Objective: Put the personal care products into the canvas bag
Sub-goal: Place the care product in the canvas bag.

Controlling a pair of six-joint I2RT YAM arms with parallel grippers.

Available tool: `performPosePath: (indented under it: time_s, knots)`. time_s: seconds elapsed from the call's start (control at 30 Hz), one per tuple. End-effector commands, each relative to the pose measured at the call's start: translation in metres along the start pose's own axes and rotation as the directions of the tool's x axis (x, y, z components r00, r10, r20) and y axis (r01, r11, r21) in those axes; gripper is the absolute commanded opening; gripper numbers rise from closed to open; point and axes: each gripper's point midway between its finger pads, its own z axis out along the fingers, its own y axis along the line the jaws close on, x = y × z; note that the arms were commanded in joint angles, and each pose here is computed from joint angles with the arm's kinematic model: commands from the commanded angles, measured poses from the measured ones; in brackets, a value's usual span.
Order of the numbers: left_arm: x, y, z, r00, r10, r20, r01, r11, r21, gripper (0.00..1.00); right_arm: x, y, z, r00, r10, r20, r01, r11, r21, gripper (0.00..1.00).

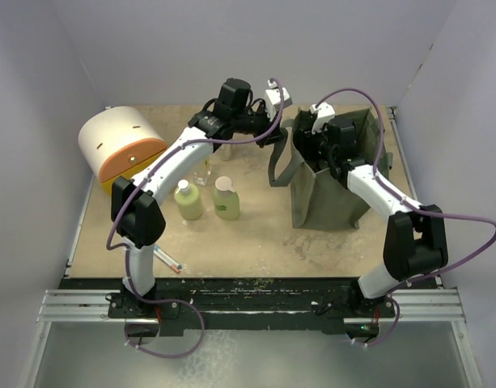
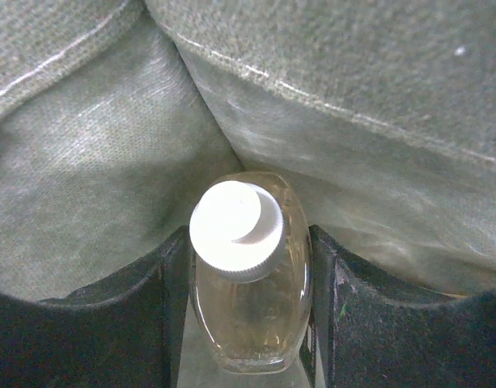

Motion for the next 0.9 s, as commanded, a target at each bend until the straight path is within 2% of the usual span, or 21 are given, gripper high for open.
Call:
performPosePath:
  time_s: [0.0, 0.13, 0.87]
  knots:
    - [-0.046, -0.015, -0.024, 0.989, 0.098, 0.11, -0.098, 0.995, -0.007, 0.09, -0.05, 0.001, -0.002, 0.993, -0.015, 0.121, 0.017, 1.0, -0.011, 0.46]
    - [-0.044, -0.016, -0.025, 0.989, 0.096, 0.108, -0.096, 0.995, -0.006, 0.09, -0.054, -0.002, -0.003, 0.992, -0.021, 0.121, 0.02, 1.0, 0.009, 0.52]
    - [-0.039, -0.02, -0.029, 0.99, 0.098, 0.105, -0.097, 0.995, -0.014, 0.1, -0.085, -0.006, -0.019, 0.987, -0.047, 0.153, 0.042, 0.998, 0.038, 0.67]
